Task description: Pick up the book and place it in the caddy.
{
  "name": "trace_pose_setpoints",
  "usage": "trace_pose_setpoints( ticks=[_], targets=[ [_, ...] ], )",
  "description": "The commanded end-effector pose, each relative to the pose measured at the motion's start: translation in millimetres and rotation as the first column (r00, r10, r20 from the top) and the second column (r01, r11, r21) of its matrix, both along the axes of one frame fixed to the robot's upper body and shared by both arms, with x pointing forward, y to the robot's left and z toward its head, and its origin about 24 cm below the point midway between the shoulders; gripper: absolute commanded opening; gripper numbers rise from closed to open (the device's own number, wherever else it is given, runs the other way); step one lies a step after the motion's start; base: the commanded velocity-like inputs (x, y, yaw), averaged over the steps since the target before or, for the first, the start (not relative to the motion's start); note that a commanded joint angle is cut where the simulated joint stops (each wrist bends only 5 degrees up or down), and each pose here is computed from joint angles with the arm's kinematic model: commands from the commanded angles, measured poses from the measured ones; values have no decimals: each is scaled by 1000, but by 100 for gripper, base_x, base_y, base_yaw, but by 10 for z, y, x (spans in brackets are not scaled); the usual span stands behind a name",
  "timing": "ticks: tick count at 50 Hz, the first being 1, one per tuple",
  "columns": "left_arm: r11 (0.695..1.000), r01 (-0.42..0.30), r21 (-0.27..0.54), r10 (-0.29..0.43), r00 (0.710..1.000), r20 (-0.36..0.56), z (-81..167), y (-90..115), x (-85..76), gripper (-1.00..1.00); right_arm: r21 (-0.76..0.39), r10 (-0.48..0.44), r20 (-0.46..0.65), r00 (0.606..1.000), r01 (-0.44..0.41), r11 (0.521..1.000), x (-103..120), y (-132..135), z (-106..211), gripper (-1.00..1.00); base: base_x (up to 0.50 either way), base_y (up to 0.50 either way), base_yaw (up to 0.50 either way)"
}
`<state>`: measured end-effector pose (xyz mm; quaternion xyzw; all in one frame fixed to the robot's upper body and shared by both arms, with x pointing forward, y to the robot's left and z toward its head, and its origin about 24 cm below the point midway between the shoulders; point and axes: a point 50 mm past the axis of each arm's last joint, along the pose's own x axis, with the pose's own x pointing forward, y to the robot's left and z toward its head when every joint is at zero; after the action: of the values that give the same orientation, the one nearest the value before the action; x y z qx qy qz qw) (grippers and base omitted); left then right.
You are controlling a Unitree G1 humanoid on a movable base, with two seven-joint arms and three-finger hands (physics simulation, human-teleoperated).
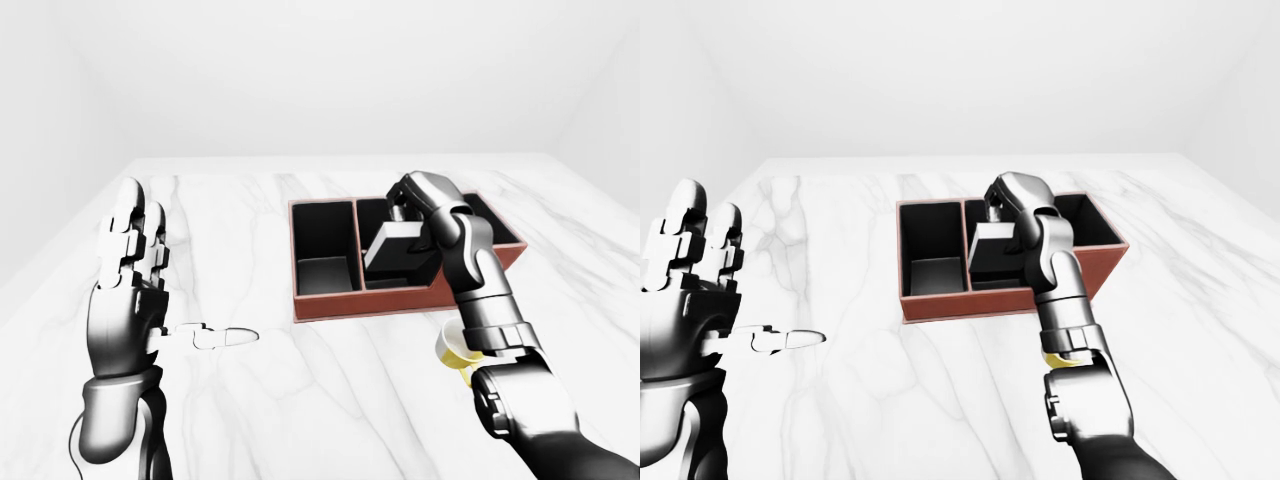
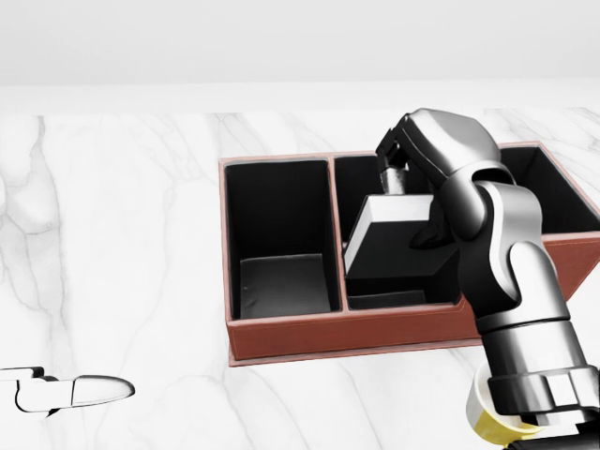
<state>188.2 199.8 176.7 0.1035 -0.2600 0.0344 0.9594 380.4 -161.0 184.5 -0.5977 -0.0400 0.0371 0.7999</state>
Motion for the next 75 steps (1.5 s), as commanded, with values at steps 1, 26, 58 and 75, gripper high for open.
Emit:
trace_pose_setpoints(
  ticks=[1,26,58,75],
  targets=[
    [1000,-1,0,1,1000,-1,-2,1,0,100,-7,-15,25,1000,15,1000,13,-4,20,-100,0,0,0],
    [1000,3,-1,-3,1000,-5,-11,-9,11,100,-19,-40,36,999,41,999,54,-64,55,-100,0,0,0],
    [1000,1,-1,-1,1000,-6,-12,-1,1,100,-27,-90,10,996,90,996,196,-39,-182,-100,0,0,0],
    [1000,1,-2,-1,1000,-14,-28,1,16,100,-39,-133,1,991,133,990,227,-139,-257,-100,0,0,0]
  ],
)
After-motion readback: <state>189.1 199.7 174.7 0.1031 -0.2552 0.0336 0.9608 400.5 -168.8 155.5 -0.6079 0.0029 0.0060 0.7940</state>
